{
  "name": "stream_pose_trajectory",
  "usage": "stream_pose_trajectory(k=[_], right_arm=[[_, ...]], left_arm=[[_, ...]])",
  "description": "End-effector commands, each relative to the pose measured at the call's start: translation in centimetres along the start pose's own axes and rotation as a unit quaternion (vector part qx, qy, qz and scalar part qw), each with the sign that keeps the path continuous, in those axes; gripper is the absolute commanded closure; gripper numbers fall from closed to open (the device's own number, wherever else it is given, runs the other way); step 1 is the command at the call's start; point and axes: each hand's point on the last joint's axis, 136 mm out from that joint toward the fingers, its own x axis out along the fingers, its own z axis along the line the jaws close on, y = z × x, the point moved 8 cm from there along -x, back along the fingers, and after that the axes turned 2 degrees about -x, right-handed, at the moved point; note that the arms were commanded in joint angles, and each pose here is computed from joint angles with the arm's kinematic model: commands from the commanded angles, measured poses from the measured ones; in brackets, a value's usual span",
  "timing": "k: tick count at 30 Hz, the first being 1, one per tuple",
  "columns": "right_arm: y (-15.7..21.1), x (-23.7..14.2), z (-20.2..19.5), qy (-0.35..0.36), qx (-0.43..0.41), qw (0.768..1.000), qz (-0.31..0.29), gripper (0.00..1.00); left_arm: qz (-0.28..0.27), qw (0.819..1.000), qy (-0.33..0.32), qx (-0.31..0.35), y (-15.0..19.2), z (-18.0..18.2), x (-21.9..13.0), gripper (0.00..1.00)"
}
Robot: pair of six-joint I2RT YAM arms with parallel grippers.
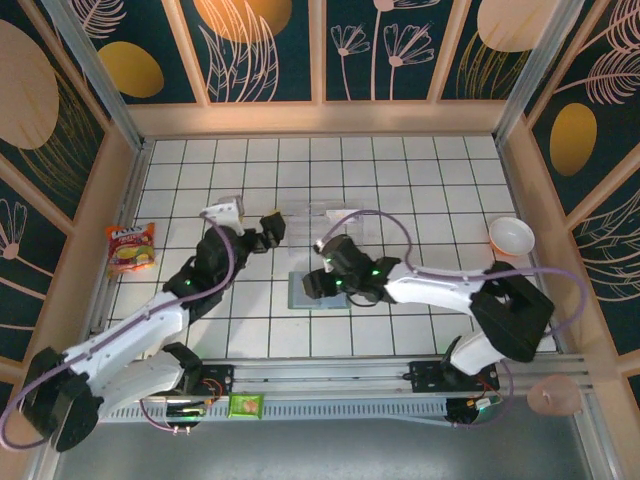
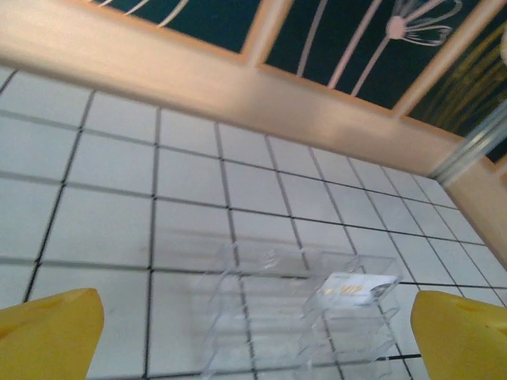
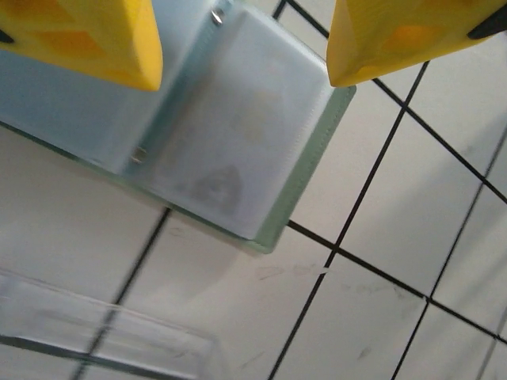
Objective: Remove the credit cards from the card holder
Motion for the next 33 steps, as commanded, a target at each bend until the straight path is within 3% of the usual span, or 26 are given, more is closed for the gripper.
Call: stream_pose_trajectory(k=[1, 12, 19, 23, 28, 33], right_arm=[[-0.2, 1.7, 0.8, 0.064, -0.046, 0.997, 0.000, 0.43], [2.3, 6.0, 2.3, 0.155, -0.110, 0.980, 0.060, 0.47], [3.2, 6.0, 1.8, 0.167, -0.098, 0.979, 0.060, 0.70], [2.8, 5.1, 2.0, 0.145, -0.091, 0.985, 0.029, 0.81], [1.5, 3.2, 2.5, 0.078, -0.068, 0.994, -0.033, 0.99], [0.8, 1.5, 2.1, 0.014, -0.018, 0.998, -0.066, 1.00]], left_arm=[[-0.021, 0.997, -0.041, -0.059, 0.6, 2.0, -1.4, 0.01], [-0.007, 0.996, -0.057, -0.061, 2.1, 3.7, -2.6, 0.03], [0.012, 0.997, -0.042, -0.059, 2.9, 3.7, -2.5, 0.04], [0.035, 0.998, -0.019, -0.054, 3.7, 3.5, -2.3, 0.08], [0.084, 0.995, 0.017, -0.052, 5.4, 3.1, -1.7, 0.22], [0.144, 0.984, 0.070, -0.077, 8.0, 2.7, -1.0, 0.37]])
